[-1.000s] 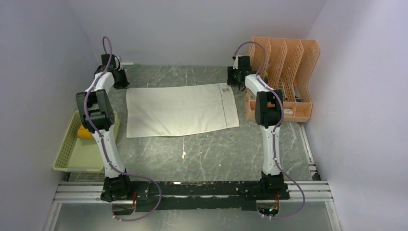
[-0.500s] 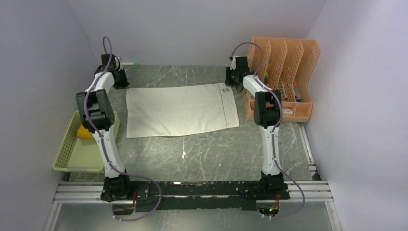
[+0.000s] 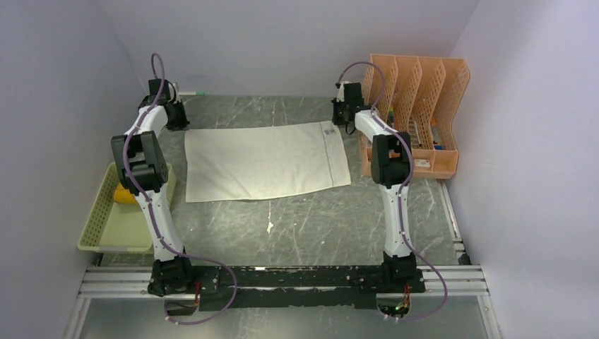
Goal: Roll the towels
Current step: Fold the towel at the center of the board.
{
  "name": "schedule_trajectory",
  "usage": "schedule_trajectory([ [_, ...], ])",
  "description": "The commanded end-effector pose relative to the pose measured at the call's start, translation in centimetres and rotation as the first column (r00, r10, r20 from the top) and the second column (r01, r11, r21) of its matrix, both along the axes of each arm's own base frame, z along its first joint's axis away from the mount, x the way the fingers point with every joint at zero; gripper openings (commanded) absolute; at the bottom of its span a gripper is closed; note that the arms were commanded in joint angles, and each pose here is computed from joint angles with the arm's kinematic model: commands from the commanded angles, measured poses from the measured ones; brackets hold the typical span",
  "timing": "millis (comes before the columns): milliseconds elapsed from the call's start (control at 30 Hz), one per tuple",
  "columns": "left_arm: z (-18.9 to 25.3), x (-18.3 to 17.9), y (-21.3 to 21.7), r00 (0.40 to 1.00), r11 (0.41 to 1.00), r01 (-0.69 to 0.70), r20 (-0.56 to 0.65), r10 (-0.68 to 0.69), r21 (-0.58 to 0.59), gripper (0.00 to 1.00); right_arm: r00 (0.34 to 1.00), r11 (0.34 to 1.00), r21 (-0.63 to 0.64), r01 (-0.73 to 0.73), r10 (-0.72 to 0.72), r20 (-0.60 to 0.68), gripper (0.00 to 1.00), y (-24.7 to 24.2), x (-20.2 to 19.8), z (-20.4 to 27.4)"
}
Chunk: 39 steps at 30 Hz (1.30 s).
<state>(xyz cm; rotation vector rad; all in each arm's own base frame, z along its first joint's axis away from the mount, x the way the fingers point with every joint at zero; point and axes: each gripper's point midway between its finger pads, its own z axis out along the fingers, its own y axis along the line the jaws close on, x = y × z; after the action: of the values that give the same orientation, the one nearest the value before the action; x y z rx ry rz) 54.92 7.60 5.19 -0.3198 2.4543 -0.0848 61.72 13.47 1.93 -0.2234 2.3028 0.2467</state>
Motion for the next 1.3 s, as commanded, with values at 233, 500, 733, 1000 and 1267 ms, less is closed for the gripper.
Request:
schedule_trajectory([
  [233, 7.9, 1.3, 0.7, 0.986, 0.999, -0.008, 0.168, 0.001, 0.042, 0.07, 0.986, 0.999, 0.020, 0.051, -0.053, 0.161, 0.00, -1.7, -0.5, 9.0],
  [500, 8.9, 2.7, 0.3, 0.975, 0.999, 0.028, 0.220, -0.035, 0.035, 0.07, 0.976, 0.999, 0.008, 0.051, -0.051, 0.214, 0.00, -2.1, -0.1, 12.2],
  [733, 9.1, 4.6, 0.6, 0.955, 0.998, 0.031, 0.292, -0.044, 0.049, 0.07, 0.963, 0.999, -0.013, 0.051, -0.046, 0.264, 0.00, -2.2, 1.5, 13.0],
  [1000, 10.9, 6.2, 0.1, 0.913, 0.992, 0.045, 0.398, -0.088, 0.116, 0.07, 0.945, 0.998, -0.029, 0.058, -0.045, 0.323, 0.00, -2.5, 2.5, 14.6],
  [1267, 11.0, 5.7, -0.1, 0.899, 0.987, 0.026, 0.427, -0.093, 0.161, 0.07, 0.951, 0.998, -0.046, 0.044, -0.028, 0.309, 0.00, -2.6, 1.7, 13.7],
])
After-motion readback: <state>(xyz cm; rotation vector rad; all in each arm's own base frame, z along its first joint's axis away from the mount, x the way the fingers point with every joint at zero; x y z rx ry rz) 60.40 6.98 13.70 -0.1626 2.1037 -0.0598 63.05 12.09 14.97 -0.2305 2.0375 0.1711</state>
